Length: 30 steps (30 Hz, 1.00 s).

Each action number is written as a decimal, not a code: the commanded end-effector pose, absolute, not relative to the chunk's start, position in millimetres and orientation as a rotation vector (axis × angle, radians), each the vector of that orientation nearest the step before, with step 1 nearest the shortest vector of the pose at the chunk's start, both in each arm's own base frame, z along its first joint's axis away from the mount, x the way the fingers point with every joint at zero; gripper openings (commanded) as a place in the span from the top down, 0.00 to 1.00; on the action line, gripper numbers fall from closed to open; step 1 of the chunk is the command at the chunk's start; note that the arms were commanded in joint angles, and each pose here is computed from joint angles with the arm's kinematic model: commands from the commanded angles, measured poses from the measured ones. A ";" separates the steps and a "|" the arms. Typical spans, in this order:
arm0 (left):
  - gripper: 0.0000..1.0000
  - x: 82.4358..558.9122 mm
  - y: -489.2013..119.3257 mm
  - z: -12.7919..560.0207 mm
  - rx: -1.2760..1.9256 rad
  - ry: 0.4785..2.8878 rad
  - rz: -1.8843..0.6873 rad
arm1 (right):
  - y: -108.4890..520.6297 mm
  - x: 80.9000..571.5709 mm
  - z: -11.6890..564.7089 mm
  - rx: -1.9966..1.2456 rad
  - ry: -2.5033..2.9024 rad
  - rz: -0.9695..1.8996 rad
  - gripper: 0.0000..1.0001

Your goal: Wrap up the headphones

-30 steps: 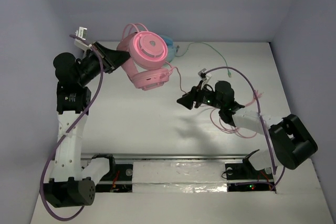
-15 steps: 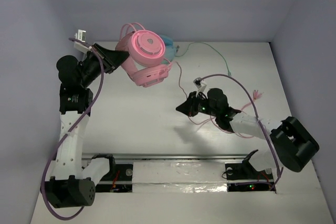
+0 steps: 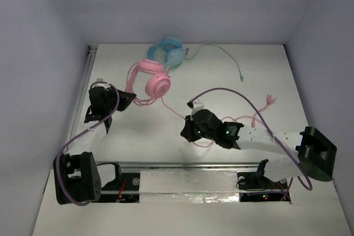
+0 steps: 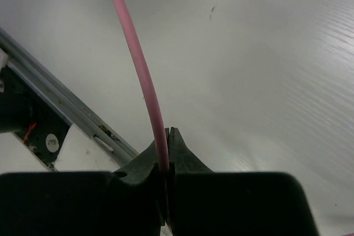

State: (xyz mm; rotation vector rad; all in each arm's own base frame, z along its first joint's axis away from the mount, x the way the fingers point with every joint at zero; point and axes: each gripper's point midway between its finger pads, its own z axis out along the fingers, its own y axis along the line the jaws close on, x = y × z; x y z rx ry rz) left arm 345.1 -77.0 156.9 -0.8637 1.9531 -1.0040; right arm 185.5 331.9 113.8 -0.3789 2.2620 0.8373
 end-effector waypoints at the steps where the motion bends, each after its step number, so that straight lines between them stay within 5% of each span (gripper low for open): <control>1: 1.00 359.2 -69.2 217.0 -0.822 1.679 -1.077 | 330.9 190.0 113.2 -0.379 2.293 0.641 1.00; 15: 1.00 330.0 -70.5 170.9 -0.714 1.843 -0.568 | 365.9 152.4 208.9 -0.687 2.143 0.551 1.00; 30: 1.00 292.4 -136.6 186.3 -0.139 2.142 -0.555 | 334.5 179.4 248.4 -0.823 2.041 0.254 1.00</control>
